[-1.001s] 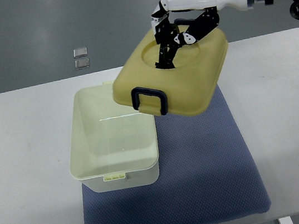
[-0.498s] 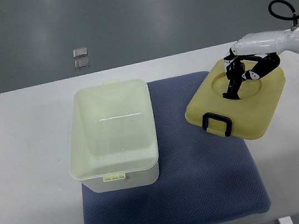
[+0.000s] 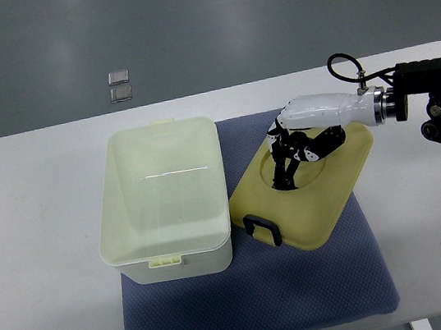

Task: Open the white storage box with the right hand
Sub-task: 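Lower the yellow lid onto the blue pad beside the box and release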

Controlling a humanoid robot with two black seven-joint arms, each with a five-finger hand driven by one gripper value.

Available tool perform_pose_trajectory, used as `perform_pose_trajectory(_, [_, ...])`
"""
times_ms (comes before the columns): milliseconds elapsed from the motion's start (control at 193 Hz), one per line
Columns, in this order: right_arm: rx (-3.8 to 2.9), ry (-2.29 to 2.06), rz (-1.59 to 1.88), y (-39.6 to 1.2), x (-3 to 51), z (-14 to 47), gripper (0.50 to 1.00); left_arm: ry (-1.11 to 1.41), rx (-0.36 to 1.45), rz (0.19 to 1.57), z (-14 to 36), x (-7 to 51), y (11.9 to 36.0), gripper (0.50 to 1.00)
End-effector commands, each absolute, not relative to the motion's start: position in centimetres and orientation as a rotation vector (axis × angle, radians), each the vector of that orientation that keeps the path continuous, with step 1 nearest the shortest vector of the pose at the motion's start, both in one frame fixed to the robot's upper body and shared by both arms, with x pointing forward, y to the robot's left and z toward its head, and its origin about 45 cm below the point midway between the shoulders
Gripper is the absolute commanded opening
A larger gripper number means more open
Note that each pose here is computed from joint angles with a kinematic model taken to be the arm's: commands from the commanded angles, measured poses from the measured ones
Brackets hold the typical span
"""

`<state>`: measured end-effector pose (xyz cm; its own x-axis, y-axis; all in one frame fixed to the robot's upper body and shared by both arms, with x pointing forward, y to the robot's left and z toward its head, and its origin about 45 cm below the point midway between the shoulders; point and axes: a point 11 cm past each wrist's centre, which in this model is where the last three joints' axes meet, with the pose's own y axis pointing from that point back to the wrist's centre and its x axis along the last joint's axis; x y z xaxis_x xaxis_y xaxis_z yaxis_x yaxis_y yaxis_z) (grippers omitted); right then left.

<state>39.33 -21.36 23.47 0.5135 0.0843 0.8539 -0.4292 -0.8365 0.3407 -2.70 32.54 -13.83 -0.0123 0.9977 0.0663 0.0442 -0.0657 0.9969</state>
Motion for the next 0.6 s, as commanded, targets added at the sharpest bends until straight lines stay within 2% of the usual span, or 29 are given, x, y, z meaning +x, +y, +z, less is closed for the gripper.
perform_pose_trajectory(0, [2.255,-0.275,1.28,-21.1,38.9,22.6,0.5,1.221,1.284,1.25,-13.8,-2.7,32.6,1.0])
perform_pose_trajectory(52, [2.264,-0.274,1.274,-20.8,38.7,22.2,0.5,1.222,1.285,1.249,-13.8,-2.8,32.6,1.0])
perform_pose_trajectory(57, [2.268,-0.273,1.271,-20.7,38.6,22.1,0.559,1.222,1.285,1.249,-13.8,-2.8,32.6,1.0])
perform_pose_trajectory(62, [2.269,-0.273,1.271,-20.7,38.6,22.1,0.56,1.222,1.285,1.249,-13.8,-2.8,32.6,1.0])
perform_pose_trajectory(67, [2.27,-0.273,1.271,-20.7,38.6,22.0,0.649,1.222,1.285,1.249,-13.8,-2.8,32.6,1.0])
perform_pose_trajectory(73, [2.27,-0.273,1.271,-20.7,38.6,22.0,0.65,1.222,1.285,1.249,-13.8,-2.8,32.6,1.0])
perform_pose_trajectory(78, [2.271,-0.274,1.27,-20.6,38.6,22.0,0.745,1.222,1.285,1.249,-13.8,-2.8,32.6,1.0])
perform_pose_trajectory(88, [2.271,-0.274,1.27,-20.6,38.6,22.0,0.746,1.222,1.285,1.249,-13.8,-2.8,32.6,1.0])
perform_pose_trajectory(93, [2.276,-0.273,1.271,-20.5,38.5,21.9,0.814,1.222,1.285,1.249,-13.8,-2.8,32.6,1.0])
perform_pose_trajectory(99, [2.276,-0.273,1.271,-20.5,38.5,21.9,0.815,1.222,1.285,1.249,-13.8,-2.8,32.6,1.0])
perform_pose_trajectory(104, [2.277,-0.273,1.267,-20.5,38.5,21.8,0.876,1.222,1.285,1.249,-13.8,-2.8,32.6,1.0])
perform_pose_trajectory(109, [2.277,-0.273,1.267,-20.5,38.5,21.8,0.876,1.222,1.285,1.249,-13.8,-2.8,32.6,1.0])
perform_pose_trajectory(114, [2.28,-0.272,1.263,-20.4,38.4,21.6,0.907,1.222,1.285,1.249,-13.8,-2.8,32.6,1.0])
perform_pose_trajectory(218, [2.275,-0.281,1.245,-20.7,38.5,21.0,0.928,1.221,1.286,1.248,-13.8,-2.8,32.6,1.0])
perform_pose_trajectory(597, [2.298,-0.388,1.184,-22.2,39.6,22.3,0.928,1.219,1.287,1.246,-13.8,-2.8,32.6,1.0])
